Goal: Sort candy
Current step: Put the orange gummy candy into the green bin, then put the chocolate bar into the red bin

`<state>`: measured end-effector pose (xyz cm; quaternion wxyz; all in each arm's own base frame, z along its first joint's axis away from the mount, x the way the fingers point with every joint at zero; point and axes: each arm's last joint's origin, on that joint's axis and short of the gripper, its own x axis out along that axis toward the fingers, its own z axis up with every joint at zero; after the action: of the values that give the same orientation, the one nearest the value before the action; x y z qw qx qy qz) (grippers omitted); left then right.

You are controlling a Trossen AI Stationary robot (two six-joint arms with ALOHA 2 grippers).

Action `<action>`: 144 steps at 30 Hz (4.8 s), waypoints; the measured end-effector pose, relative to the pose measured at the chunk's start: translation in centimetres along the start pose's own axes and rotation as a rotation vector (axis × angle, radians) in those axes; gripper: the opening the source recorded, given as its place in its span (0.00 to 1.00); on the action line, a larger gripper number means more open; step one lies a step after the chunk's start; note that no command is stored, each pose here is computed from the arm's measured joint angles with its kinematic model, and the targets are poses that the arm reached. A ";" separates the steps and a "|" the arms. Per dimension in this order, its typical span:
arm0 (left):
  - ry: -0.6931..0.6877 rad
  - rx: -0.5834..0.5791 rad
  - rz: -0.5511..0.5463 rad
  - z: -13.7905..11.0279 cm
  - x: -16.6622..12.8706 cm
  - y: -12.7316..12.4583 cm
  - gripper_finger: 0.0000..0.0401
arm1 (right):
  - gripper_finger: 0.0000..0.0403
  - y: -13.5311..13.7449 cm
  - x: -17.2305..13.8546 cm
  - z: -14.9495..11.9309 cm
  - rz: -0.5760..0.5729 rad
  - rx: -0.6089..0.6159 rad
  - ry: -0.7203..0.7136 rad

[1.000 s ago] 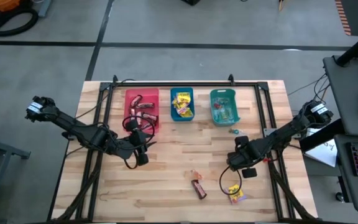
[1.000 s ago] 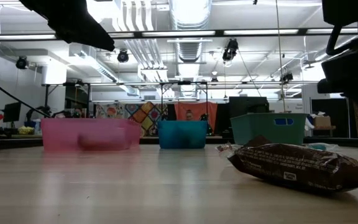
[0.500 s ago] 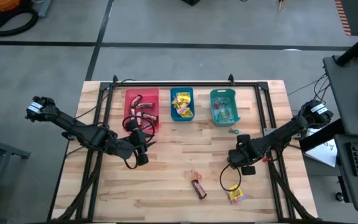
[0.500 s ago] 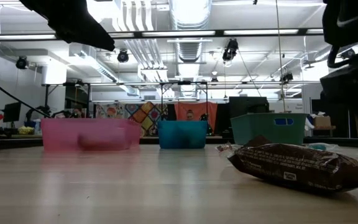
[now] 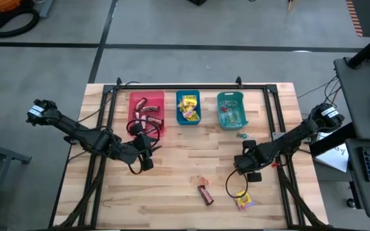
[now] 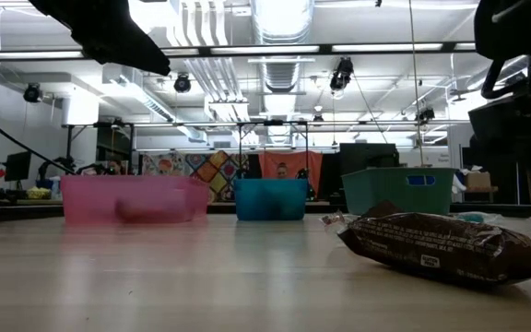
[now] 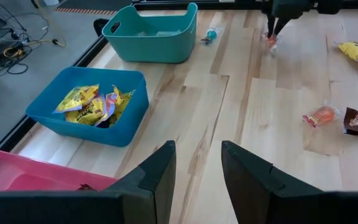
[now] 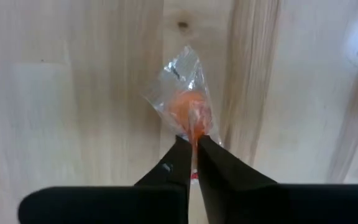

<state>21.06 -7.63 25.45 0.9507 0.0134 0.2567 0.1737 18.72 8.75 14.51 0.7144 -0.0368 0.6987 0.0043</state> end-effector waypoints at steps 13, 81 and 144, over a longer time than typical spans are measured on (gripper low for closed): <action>0.000 0.003 0.000 0.0 0.0 0.0 0.28 | 0.03 -0.6 -5.4 5.2 -0.057 0.107 -0.310; -0.027 -0.030 -0.049 0.4 0.0 -0.3 0.28 | 0.34 -22.9 -12.0 2.9 -0.259 0.775 -0.259; -0.029 0.554 -0.855 -0.7 19.9 -15.6 0.60 | 0.36 8.9 -9.9 -0.4 0.509 0.615 -0.240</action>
<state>41.85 -15.58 13.40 0.9010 0.1611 0.2623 -0.3056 17.54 18.07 23.96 0.7446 0.3530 0.5660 -0.0241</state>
